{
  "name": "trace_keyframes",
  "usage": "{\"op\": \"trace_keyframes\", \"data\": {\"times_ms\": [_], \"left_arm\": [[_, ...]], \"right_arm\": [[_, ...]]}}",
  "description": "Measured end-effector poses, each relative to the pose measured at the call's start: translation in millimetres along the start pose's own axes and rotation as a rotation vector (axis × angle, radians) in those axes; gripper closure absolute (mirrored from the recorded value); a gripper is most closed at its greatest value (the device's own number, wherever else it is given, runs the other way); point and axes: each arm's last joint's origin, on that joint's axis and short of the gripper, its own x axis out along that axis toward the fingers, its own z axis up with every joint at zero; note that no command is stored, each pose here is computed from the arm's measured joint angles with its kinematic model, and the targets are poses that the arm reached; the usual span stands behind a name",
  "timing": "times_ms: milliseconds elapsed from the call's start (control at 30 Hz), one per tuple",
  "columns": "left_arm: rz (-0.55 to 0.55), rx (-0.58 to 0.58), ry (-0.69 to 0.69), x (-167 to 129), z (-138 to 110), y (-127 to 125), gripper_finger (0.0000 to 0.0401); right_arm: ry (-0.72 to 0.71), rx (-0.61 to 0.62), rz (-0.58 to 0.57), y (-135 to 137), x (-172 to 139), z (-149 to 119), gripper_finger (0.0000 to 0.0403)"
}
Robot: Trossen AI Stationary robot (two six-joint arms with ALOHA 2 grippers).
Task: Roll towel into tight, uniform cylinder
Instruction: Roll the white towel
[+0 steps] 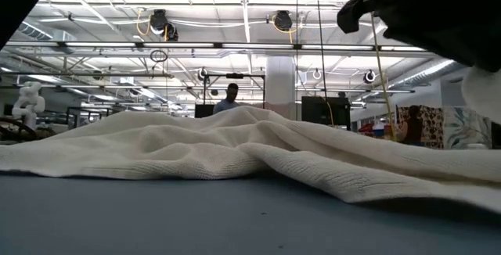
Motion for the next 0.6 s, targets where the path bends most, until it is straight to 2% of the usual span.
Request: {"op": "trace_keyframes", "data": {"times_ms": [100, 200, 300, 500, 600], "left_arm": [[-0.008, -0.031, 0.004, -3.1, -1.2, -4.2, 0.0386], [-0.021, -0.044, -0.002, -7.1, -2.3, -11.0, 0.0386], [-0.029, -0.043, 0.003, -7.2, -6.3, -17.0, 0.0386], [-0.029, -0.059, 0.021, 3.6, -17.3, -22.1, 0.0386], [-0.029, -0.055, 0.025, 3.8, -18.3, -22.6, 0.0386]], "right_arm": [[0.031, -0.003, 0.030, 0.9, 0.0, -0.9, 0.0390], [0.057, 0.029, 0.055, 1.7, -0.2, -1.4, 0.0394], [0.084, 0.055, 0.056, 0.8, -0.2, -3.2, 0.0360], [0.126, 0.066, -0.026, -6.7, -1.1, -9.4, 0.0270], [0.116, 0.058, -0.046, -7.7, -2.0, -10.6, 0.0241]]}}
